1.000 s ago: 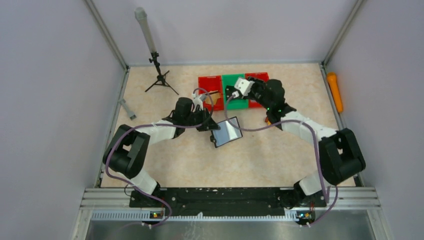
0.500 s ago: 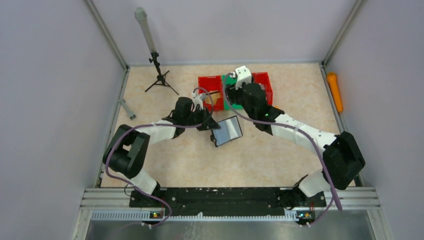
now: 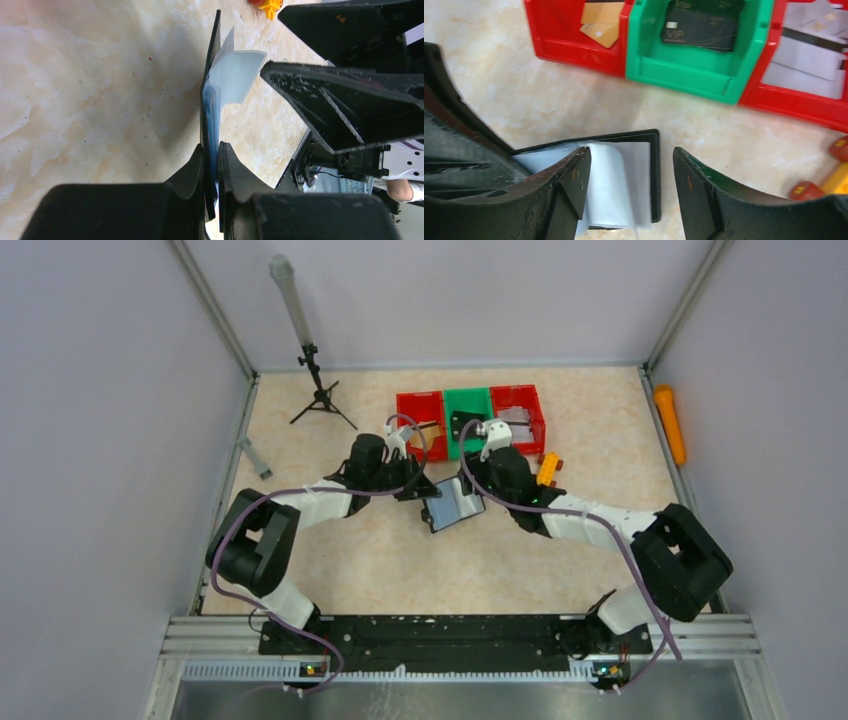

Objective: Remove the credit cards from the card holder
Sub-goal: Remove the credit card from the card holder.

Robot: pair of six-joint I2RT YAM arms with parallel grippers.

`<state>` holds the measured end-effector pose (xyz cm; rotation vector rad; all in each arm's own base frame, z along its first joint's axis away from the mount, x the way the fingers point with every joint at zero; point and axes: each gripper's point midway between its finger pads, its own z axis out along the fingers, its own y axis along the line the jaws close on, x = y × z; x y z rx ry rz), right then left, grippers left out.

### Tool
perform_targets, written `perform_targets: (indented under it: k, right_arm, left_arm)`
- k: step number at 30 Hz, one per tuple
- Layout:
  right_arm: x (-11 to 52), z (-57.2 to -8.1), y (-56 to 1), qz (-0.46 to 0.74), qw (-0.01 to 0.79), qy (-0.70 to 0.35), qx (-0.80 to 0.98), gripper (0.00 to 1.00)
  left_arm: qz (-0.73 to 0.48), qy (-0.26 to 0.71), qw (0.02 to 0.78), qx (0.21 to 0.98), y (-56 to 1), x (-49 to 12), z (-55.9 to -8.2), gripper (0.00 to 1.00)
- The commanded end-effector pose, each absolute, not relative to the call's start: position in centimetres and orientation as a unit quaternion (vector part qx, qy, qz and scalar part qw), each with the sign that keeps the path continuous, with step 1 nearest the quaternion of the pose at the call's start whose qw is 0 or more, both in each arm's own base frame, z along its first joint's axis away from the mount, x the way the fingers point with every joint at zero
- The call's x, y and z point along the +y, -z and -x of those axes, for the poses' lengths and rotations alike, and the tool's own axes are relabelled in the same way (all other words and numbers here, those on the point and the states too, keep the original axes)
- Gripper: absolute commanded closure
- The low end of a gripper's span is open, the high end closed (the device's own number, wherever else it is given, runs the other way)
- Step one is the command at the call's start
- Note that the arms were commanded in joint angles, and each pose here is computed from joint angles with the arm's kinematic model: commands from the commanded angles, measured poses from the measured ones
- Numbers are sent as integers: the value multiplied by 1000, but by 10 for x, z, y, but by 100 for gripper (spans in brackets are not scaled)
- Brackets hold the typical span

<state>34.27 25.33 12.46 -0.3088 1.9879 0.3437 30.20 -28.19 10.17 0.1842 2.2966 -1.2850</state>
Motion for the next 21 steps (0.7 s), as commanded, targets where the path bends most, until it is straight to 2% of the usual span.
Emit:
perform_targets:
  k: [1,7,9,10,15,21]
  right_arm:
    - [279,-332,-126,120,520,-234,812,37]
    - [282,-308,-137,136,534,-295,781,29]
    - [288,-304,-134,147,522,-310,781,11]
    - [295,-300,-132,154,509,-323,783,6]
    - [317,-291,-102,177,452,-354,800,5]
    - [310,-280,-88,183,441,-346,808,12]
  left_arm:
    - [-87,482,278,826,-118,-287,-314,99]
    - [-77,449,259,852,-100,-283,-321,97]
    - [-74,443,248,858,-94,-283,-321,96]
    - [-74,444,244,859,-92,-284,-321,95]
    - [-73,443,234,862,-88,-285,-321,91]
    - [-77,451,233,858,-91,-286,-320,86]
